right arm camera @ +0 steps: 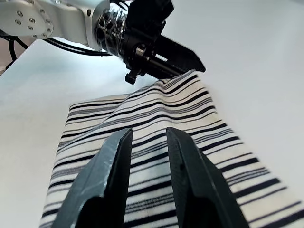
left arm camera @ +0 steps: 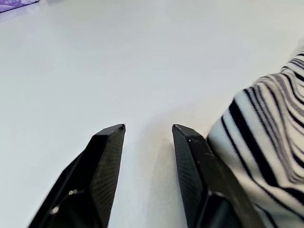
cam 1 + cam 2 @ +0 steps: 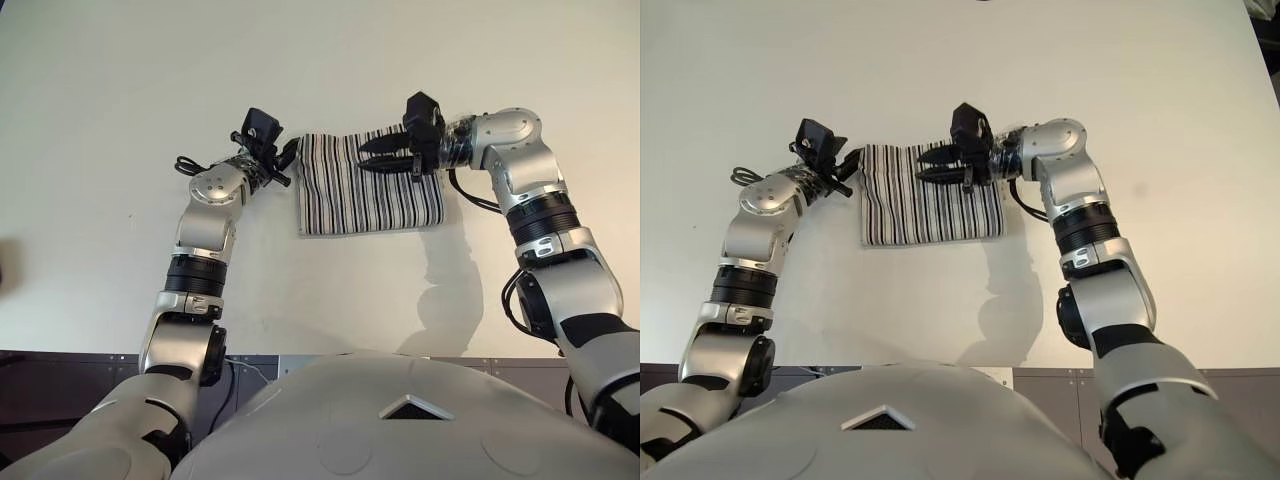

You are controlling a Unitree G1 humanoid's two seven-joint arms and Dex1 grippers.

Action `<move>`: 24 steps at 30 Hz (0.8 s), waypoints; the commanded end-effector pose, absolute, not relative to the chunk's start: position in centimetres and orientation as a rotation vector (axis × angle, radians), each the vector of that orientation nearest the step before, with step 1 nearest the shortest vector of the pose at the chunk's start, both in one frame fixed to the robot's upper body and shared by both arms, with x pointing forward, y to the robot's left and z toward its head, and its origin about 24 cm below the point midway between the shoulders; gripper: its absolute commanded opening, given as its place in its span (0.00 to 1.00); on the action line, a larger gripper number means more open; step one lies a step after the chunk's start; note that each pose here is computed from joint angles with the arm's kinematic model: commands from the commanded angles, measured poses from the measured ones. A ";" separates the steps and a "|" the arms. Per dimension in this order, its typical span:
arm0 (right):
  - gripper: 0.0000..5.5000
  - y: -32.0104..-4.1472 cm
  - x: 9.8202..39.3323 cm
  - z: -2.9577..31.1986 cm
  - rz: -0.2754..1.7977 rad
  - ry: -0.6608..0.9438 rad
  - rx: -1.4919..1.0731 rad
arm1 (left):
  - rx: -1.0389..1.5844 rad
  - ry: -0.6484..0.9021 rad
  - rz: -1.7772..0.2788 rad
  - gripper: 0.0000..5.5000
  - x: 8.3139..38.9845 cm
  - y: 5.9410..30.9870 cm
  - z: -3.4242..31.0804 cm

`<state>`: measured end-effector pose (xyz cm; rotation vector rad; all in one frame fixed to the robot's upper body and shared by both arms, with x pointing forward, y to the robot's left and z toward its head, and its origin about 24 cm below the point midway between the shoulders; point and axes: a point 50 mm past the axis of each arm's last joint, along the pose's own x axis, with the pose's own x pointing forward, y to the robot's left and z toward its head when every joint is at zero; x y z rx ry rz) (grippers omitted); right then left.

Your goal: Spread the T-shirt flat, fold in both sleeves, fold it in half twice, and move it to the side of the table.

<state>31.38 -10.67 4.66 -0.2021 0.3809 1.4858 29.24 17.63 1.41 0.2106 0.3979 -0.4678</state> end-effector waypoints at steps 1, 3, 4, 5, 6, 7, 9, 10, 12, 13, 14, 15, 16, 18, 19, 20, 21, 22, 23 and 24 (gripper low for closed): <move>0.23 -10.7 31.5 3.4 1.512 0.455 -0.304 | 0.221 0.364 -0.431 0.33 30.0 18.5 2.1; 0.23 -11.3 31.3 2.1 1.485 0.506 -0.337 | 0.218 0.345 -0.414 0.33 30.3 18.8 2.5; 0.23 -11.5 31.3 1.7 1.465 0.522 -0.344 | 0.216 0.335 -0.407 0.33 30.4 18.9 2.7; 0.23 -11.8 31.3 1.2 1.433 0.542 -0.339 | 0.217 0.320 -0.396 0.33 30.6 19.1 3.0; 0.23 -12.4 31.4 0.7 1.387 0.566 -0.337 | 0.217 0.301 -0.375 0.33 30.8 19.4 3.4; 0.23 -13.0 31.4 0.4 1.342 0.586 -0.333 | 0.222 0.282 -0.354 0.33 31.0 19.8 3.7; 0.23 -14.9 31.5 -0.3 1.220 0.627 -0.312 | 0.237 0.234 -0.295 0.33 31.6 20.9 4.7; 0.23 -16.3 31.6 -0.6 1.133 0.651 -0.290 | 0.254 0.209 -0.261 0.33 31.9 21.6 5.2; 0.23 -19.2 31.4 -1.3 0.947 0.701 -0.260 | 0.267 0.173 -0.202 0.33 32.4 22.8 6.0; 0.23 -20.9 31.1 -1.7 0.834 0.730 -0.245 | 0.268 0.160 -0.176 0.33 32.5 23.3 6.3; 0.23 -22.4 30.7 -2.1 0.742 0.756 -0.228 | 0.266 0.150 -0.158 0.33 32.5 23.7 6.4; 0.23 -24.3 29.9 -2.7 0.625 0.786 -0.205 | 0.272 0.148 -0.148 0.33 32.4 24.0 6.4; 0.23 -25.7 29.0 -3.2 0.538 0.811 -0.186 | 0.276 0.149 -0.144 0.33 32.3 24.1 6.3; 0.23 -28.9 27.2 -4.0 0.346 0.862 -0.185 | 0.288 0.150 -0.143 0.33 32.0 24.1 6.1; 0.23 -30.7 26.2 -4.2 0.225 0.877 -0.181 | 0.292 0.147 -0.147 0.33 32.0 23.9 6.1; 0.23 -32.5 25.2 -4.2 0.098 0.886 -0.171 | 0.296 0.143 -0.149 0.33 32.0 23.8 6.1; 0.23 -34.3 24.1 -4.1 -0.034 0.885 -0.153 | 0.298 0.138 -0.150 0.33 31.9 23.7 6.2; 0.23 -35.8 23.3 -3.8 -0.142 0.879 -0.132 | 0.300 0.134 -0.149 0.33 31.8 23.7 6.2; 0.23 -37.0 22.4 -3.6 -0.238 0.871 -0.111 | 0.301 0.131 -0.150 0.33 31.8 23.7 6.2; 0.23 -38.0 21.7 -3.4 -0.318 0.863 -0.096 | 0.301 0.128 -0.151 0.33 31.8 23.6 6.3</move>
